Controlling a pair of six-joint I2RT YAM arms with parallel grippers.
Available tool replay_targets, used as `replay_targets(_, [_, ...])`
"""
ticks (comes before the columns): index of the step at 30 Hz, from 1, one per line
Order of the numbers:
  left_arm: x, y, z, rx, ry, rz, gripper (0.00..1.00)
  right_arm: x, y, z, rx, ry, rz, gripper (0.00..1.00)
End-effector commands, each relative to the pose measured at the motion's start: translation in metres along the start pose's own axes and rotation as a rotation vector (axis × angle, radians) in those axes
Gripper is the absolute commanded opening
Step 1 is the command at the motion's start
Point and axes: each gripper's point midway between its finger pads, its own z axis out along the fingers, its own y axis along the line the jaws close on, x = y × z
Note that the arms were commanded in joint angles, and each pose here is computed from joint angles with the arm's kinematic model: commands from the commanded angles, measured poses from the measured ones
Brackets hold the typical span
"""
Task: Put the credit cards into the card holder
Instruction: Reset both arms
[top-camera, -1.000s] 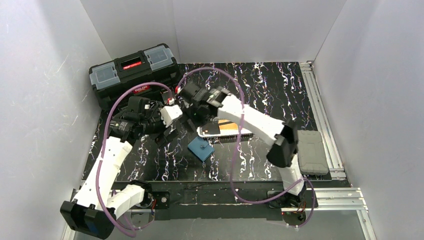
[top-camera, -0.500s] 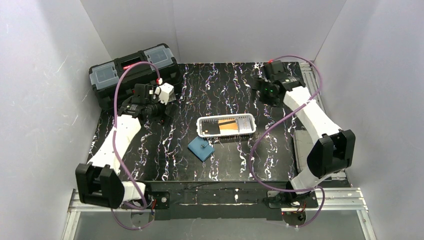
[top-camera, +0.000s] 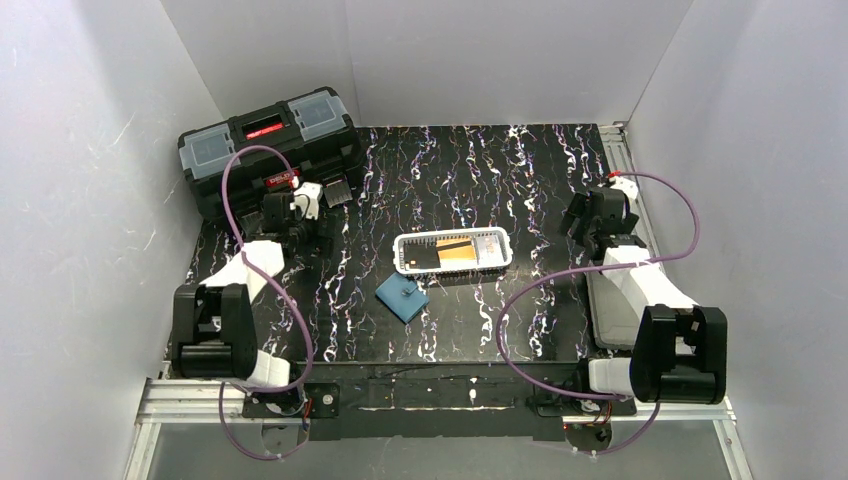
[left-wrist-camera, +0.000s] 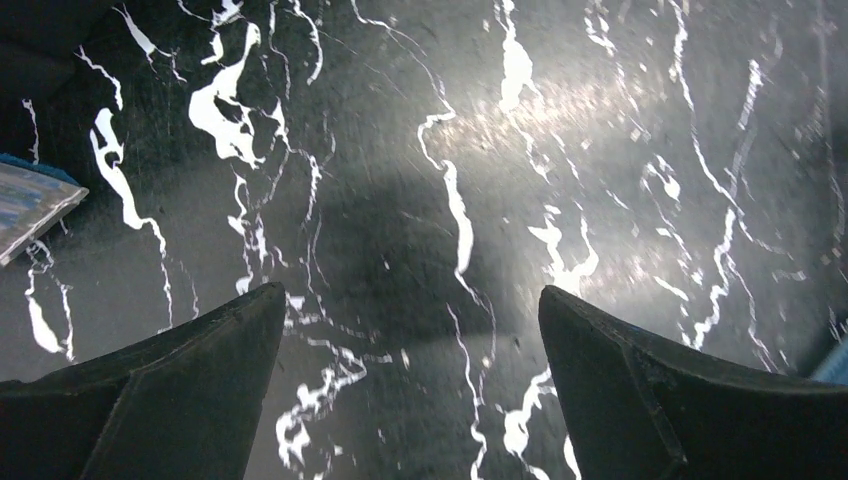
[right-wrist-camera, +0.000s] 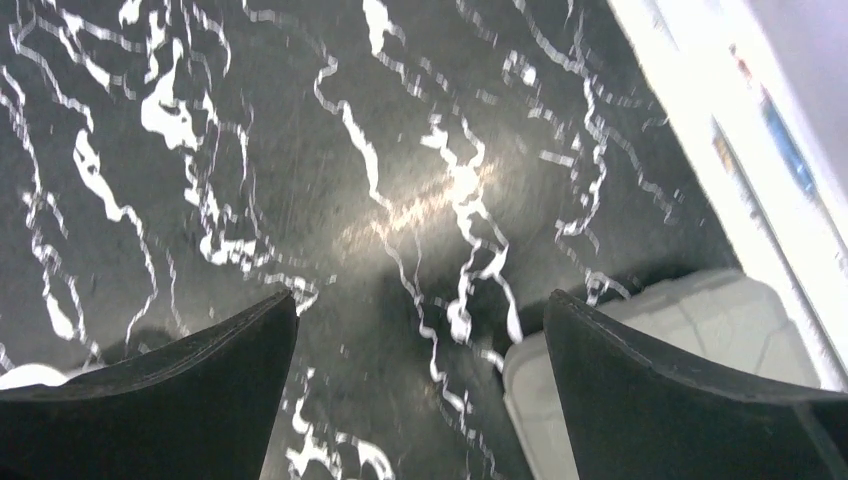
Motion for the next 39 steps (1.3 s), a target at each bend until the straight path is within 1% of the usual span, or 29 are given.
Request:
replay_targets(1, [-0.027, 0.009, 0.020, -0.019, -0.150, -0.063, 0.98, -0.065, -0.012, 0.010, 0.099, -0.321, 0.041, 0.98])
replay_targets(4, [-0.024, 0.006, 0.032, -0.006, -0.173, -0.079, 0.98, -0.049, -0.021, 0.026, 0.112, -0.260, 0.005, 0.98])
replay_targets(6, [-0.020, 0.004, 0.037, 0.007, -0.179, -0.090, 0.98, -0.036, -0.011, 0.032, 0.034, -0.236, -0.018, 0.98])
replay_targets(8, [-0.017, 0.001, 0.041, 0.015, -0.220, -0.100, 0.98, -0.028, -0.007, 0.033, -0.013, -0.270, -0.035, 0.98])
replay_targets(10, [-0.018, -0.001, 0.041, 0.015, -0.294, -0.096, 0.98, -0.033, -0.007, 0.029, -0.028, -0.325, -0.058, 0.98])
replay_targets(12, [-0.017, -0.004, 0.039, 0.029, -0.301, -0.086, 0.98, -0.040, -0.013, 0.025, -0.003, -0.381, -0.037, 0.98])
replay_targets(13, [-0.018, -0.003, 0.038, 0.023, -0.321, -0.087, 0.98, -0.039, -0.014, 0.026, -0.008, -0.385, -0.032, 0.98])
replay_targets(14, [-0.017, -0.003, 0.036, 0.018, -0.324, -0.092, 0.98, -0.036, -0.012, 0.026, -0.025, -0.397, -0.042, 0.98])
replay_targets(15, [-0.018, -0.002, 0.034, 0.010, -0.352, -0.089, 0.98, -0.033, -0.009, 0.025, -0.054, -0.412, -0.058, 0.98])
replay_targets(19, [-0.009, -0.009, 0.019, 0.008, -0.492, -0.053, 0.98, -0.026, 0.002, 0.012, -0.139, -0.500, -0.102, 0.98])
replay_targets(21, [-0.007, -0.016, 0.012, 0.020, -0.620, -0.014, 0.98, -0.019, 0.009, -0.001, -0.187, -0.578, -0.129, 0.98])
replay_targets(22, [-0.004, -0.017, 0.009, 0.022, -0.620, -0.005, 0.98, -0.006, 0.012, -0.006, -0.230, -0.605, -0.155, 0.98])
replay_targets(23, [0.002, -0.017, 0.010, 0.022, -0.577, -0.006, 0.98, -0.004, 0.019, -0.016, -0.282, -0.668, -0.184, 0.98])
replay_targets(24, [0.000, -0.014, 0.011, 0.009, -0.579, -0.018, 0.98, -0.001, 0.024, -0.019, -0.306, -0.679, -0.218, 0.98])
replay_targets(25, [-0.004, -0.011, 0.013, -0.004, -0.599, -0.035, 0.98, -0.002, 0.026, -0.017, -0.303, -0.670, -0.226, 0.98])
replay_targets(26, [-0.007, -0.010, 0.014, -0.007, -0.589, -0.037, 0.98, -0.005, 0.026, -0.012, -0.285, -0.658, -0.224, 0.99])
replay_targets(27, [-0.005, -0.009, 0.016, -0.005, -0.547, -0.036, 0.98, -0.010, 0.026, -0.005, -0.262, -0.639, -0.216, 0.98])
replay_targets(28, [-0.004, -0.006, 0.020, -0.015, -0.526, -0.062, 0.98, -0.016, 0.025, 0.005, -0.247, -0.587, -0.192, 0.98])
replay_targets(29, [-0.006, -0.001, 0.021, -0.043, -0.538, -0.083, 0.98, -0.014, 0.023, 0.009, -0.276, -0.543, -0.174, 0.98])
replay_targets(30, [-0.006, 0.003, 0.021, -0.064, -0.529, -0.099, 0.98, -0.013, 0.018, 0.010, -0.285, -0.525, -0.162, 0.98])
replay_targets(32, [-0.002, 0.009, 0.023, -0.097, -0.497, -0.122, 0.98, -0.016, 0.018, 0.008, -0.295, -0.558, -0.162, 0.98])
replay_targets(33, [-0.004, 0.013, 0.022, -0.114, -0.511, -0.125, 0.98, -0.015, 0.016, 0.008, -0.290, -0.557, -0.162, 0.99])
replay_targets(35, [-0.003, 0.014, 0.023, -0.122, -0.496, -0.128, 0.98, -0.013, 0.014, 0.009, -0.278, -0.533, -0.160, 0.98])
replay_targets(39, [-0.002, 0.014, 0.023, -0.121, -0.497, -0.128, 0.98, -0.014, 0.015, 0.009, -0.279, -0.537, -0.160, 0.98])
